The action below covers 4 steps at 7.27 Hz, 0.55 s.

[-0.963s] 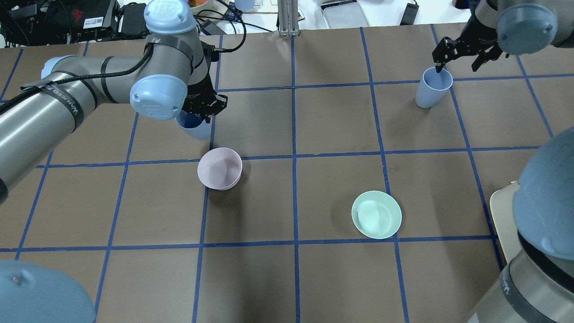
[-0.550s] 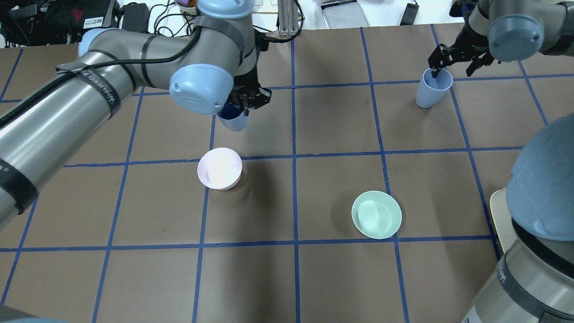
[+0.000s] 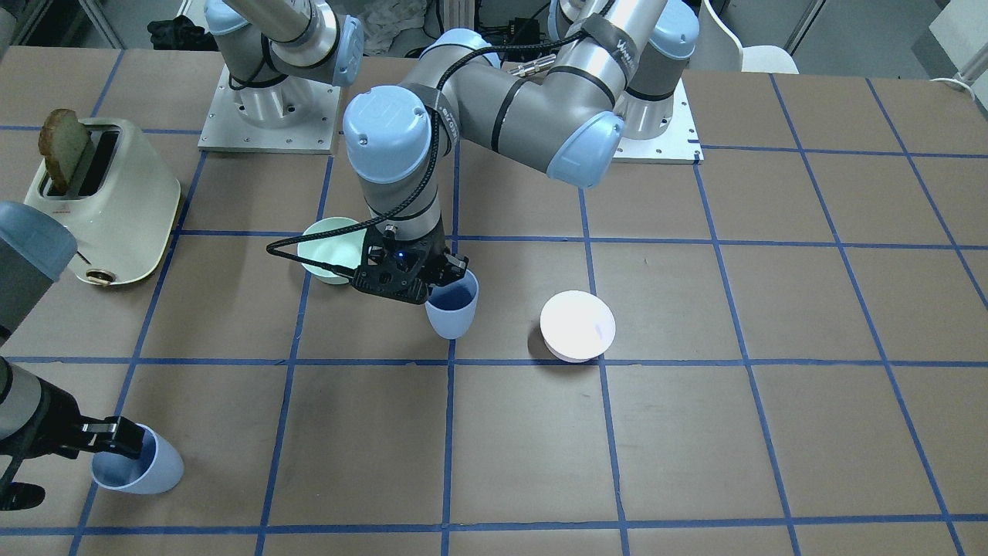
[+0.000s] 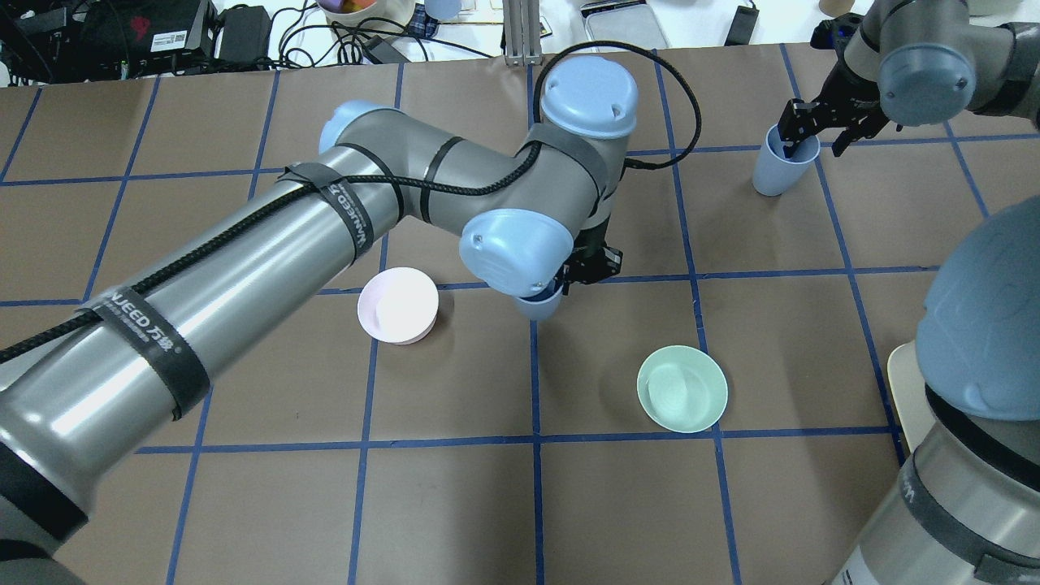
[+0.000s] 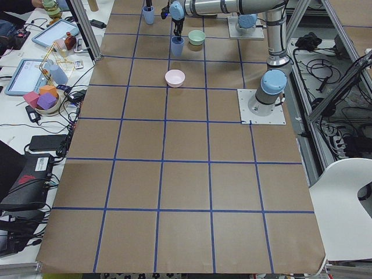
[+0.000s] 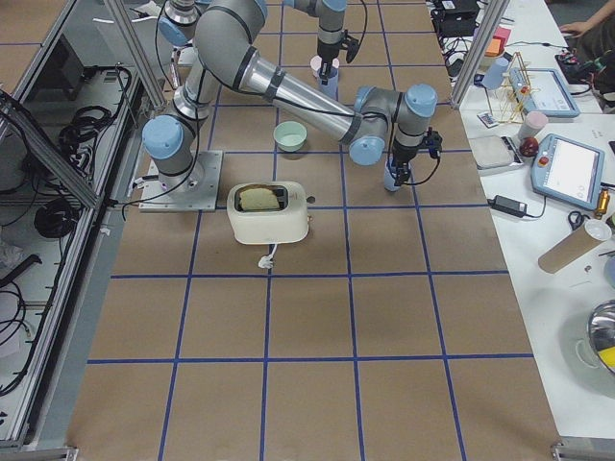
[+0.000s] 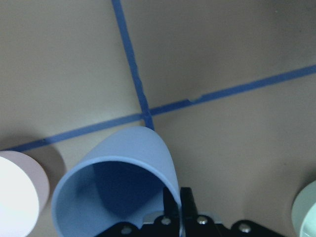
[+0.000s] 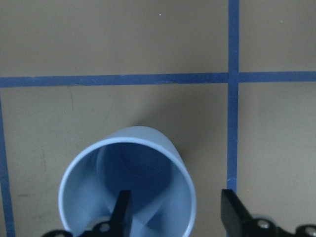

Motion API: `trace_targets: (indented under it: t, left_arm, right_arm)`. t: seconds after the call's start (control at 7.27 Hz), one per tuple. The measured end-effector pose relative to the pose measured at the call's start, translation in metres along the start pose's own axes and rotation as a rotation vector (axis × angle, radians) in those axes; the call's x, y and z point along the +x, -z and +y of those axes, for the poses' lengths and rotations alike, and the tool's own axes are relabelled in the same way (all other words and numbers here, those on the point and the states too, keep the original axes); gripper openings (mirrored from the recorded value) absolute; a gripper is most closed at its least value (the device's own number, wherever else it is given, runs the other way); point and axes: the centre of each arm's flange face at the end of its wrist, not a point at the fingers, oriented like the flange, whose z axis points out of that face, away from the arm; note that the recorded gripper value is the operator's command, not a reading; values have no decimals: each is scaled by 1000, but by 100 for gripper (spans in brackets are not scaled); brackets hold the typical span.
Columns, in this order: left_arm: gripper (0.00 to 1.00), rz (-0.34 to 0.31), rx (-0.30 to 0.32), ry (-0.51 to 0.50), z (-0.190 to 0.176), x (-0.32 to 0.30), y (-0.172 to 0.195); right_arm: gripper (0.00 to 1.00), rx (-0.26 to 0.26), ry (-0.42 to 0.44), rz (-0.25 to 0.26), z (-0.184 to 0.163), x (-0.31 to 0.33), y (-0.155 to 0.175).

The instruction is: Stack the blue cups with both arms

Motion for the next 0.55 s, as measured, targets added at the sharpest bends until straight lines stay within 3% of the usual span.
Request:
trace_targets:
  t: [0.14,0.28,0.41,0.55]
  left_arm:
    - [0,6,-33,16,16,5,-15]
    - [42,10,-47,23,27,6,-22]
    - [99,8,-56,27,30,6,-30]
    - [100,6,-59,29,29,7,-37]
  right_arm:
    - [0,3,-1,-18,0,-1,-1]
    - [0,7,-1,-31,0,-2,-1]
    - [0,12,0,-35,-1,-3,1]
    - [0,21,1,-31,-1,-2,7]
